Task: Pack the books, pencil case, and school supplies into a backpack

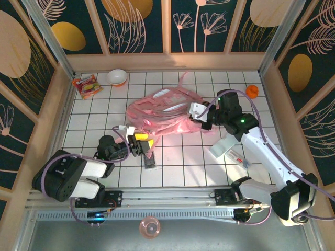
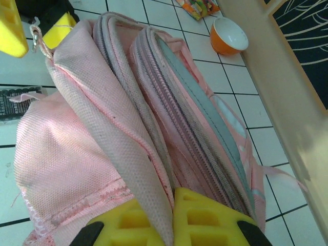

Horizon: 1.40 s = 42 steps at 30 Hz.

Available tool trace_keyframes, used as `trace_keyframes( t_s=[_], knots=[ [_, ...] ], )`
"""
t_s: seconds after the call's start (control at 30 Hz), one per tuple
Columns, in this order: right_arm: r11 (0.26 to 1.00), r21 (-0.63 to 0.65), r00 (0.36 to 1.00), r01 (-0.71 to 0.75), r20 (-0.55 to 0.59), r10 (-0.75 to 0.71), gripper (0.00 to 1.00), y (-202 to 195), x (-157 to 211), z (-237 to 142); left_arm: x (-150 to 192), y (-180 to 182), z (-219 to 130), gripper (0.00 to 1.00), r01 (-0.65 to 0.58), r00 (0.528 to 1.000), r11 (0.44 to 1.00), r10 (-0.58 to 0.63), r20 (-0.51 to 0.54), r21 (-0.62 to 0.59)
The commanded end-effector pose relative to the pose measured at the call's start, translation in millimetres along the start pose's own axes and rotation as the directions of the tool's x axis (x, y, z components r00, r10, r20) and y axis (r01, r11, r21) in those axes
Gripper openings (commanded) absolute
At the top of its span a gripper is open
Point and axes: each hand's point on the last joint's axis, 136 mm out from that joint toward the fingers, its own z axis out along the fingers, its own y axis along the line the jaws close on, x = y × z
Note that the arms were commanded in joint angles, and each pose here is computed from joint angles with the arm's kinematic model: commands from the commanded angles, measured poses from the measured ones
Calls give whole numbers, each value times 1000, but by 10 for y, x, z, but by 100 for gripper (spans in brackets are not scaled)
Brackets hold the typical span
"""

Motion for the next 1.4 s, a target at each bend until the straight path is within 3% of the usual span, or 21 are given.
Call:
trace_keyframes(
  t_s=[0.0,0.43,0.57,0.7,0.83,0.97,1.23,1.37],
  knots=[
    [996,48,987,69,143,-75,0,-179,-449,-194,-36,-151,0,74,-16,1000,997,15,10,79],
    [997,37,980,62,185,-68,0,-139,-555,-258,-213,-71,238,67,-161,987,981,158,29,107],
    [997,44,981,56,185,-63,0,-157,-555,-256,-212,-107,288,55,-164,986,975,163,21,151],
    [997,65,984,41,169,-51,0,-198,-524,-243,-192,-144,263,30,-162,987,972,161,22,168],
    [996,92,986,7,163,-22,0,-252,-510,-223,-175,-136,248,11,-149,989,977,148,13,152],
    [991,130,991,-10,131,-7,0,-271,-476,-147,-195,-108,253,0,-135,991,984,135,8,114],
    [957,271,993,-107,77,90,0,-238,-446,161,-311,-31,276,0,-96,995,995,95,-21,-18],
    [922,324,976,-213,103,190,0,-210,-412,288,-459,265,219,0,-66,998,969,67,-6,-240]
  ],
)
